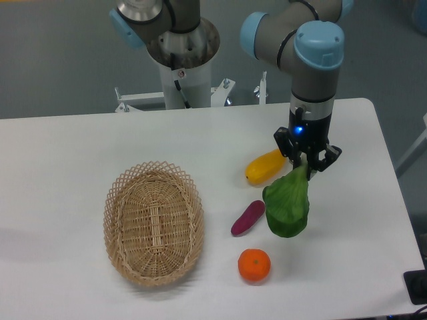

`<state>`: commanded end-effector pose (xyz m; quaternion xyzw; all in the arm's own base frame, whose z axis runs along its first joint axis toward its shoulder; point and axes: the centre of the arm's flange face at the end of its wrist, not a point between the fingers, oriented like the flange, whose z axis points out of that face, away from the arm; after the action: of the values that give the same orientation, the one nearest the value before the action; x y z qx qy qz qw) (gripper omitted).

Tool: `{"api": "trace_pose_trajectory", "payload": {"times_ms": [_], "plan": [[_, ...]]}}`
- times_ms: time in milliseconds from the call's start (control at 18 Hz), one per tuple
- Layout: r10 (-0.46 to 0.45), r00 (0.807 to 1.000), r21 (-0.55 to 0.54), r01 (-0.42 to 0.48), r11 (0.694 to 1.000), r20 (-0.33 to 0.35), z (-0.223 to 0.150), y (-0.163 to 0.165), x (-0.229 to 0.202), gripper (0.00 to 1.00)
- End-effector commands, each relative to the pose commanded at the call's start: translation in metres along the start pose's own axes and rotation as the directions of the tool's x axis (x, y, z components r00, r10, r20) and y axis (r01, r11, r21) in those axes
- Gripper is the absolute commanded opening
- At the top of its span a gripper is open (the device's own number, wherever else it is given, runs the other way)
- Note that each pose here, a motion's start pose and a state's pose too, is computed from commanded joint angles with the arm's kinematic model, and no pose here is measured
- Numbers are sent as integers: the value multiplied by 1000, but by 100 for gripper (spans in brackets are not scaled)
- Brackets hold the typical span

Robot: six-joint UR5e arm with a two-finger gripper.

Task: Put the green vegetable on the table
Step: 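Hold the green bok choy in the gripper just above the table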

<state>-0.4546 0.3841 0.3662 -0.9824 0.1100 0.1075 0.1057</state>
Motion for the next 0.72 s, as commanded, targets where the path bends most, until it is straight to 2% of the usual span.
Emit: {"api": "trace_pose_trajectory", "payload": {"times_ms": [556,722], "plan": [[-10,1000,-8,10,1000,-10,6,10,2,37],[12,1000,-13,-13,1000,-22,14,12,8,36]]}}
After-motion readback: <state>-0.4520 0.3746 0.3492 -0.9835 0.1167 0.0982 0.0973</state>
